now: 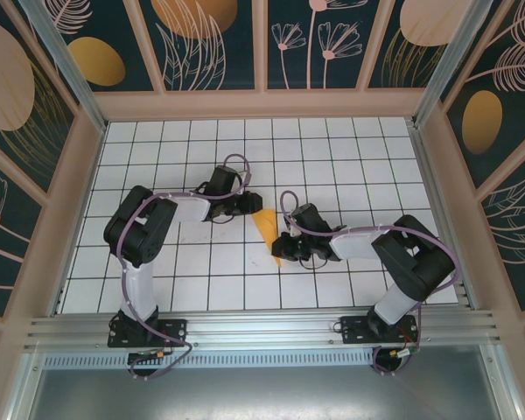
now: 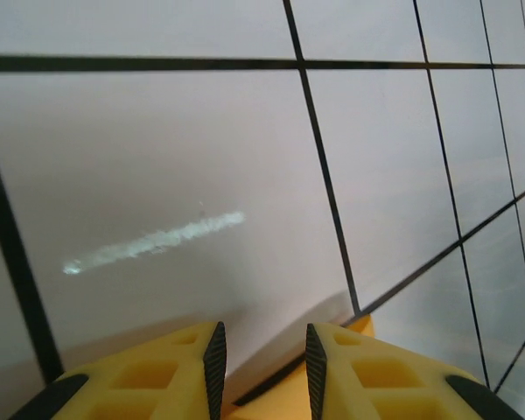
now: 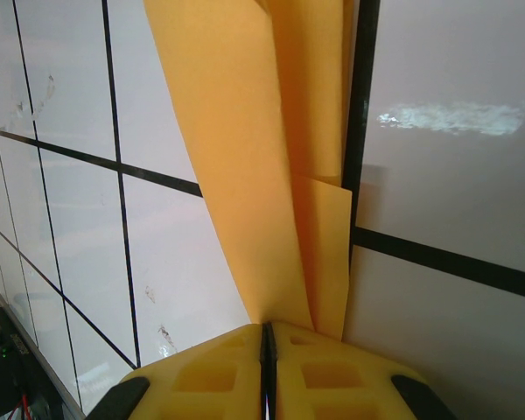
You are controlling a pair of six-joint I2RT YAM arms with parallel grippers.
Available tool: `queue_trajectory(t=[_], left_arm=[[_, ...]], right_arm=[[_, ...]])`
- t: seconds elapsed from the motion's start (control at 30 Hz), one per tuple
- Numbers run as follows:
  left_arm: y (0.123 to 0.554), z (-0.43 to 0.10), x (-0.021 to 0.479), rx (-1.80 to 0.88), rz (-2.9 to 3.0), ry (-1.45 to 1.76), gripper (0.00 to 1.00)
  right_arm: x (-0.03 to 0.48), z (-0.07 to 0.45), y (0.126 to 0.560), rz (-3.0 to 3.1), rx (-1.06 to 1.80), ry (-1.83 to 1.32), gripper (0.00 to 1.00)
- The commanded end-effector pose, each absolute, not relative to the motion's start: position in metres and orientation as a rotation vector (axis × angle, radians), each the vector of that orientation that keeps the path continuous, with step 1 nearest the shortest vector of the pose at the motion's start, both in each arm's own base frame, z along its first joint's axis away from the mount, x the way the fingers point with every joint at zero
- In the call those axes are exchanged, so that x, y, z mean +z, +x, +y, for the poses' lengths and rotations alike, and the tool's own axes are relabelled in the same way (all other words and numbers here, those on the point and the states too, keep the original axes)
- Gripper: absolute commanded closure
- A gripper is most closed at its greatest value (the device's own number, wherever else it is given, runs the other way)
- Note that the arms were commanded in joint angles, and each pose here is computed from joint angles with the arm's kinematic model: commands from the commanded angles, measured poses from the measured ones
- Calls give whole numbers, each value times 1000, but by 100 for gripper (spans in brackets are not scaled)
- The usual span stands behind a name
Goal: Fold a paper plane with a square sheet of paper (pick it up from the middle)
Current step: Fold the wing for the fifth time at the center of the table.
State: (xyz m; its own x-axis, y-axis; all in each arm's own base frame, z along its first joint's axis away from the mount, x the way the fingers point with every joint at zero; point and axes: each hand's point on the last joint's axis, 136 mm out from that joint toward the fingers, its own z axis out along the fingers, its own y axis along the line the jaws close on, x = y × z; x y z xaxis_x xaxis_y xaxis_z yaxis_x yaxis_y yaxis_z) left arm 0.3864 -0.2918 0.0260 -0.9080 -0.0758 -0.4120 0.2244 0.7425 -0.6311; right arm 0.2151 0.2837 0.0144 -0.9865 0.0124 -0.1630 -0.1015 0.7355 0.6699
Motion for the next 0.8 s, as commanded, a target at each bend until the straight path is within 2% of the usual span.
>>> queue_trajectory(t=[0.0,0.23,0.37,0.57,0.67,0.77], left_arm=[[398,-278,17,-898,2548,131,67],[418,-276,51,-863,2499,143,65],[415,-273,82,-886,2443,123,64],[373,-285,111,-1193,2374,91,73],[345,-289,103,-1307,2380,66,78],[327,-298,93,-1343,2403,77,79]], right_arm=[[-27,247,179,2991,880,0,88],[-23,252,188,2965,897,4,87],[-21,253,191,2961,884,-4,88],[-13,257,198,2917,910,-5,87],[-9,261,202,2895,930,-10,87],[-9,262,203,2891,938,-2,87]])
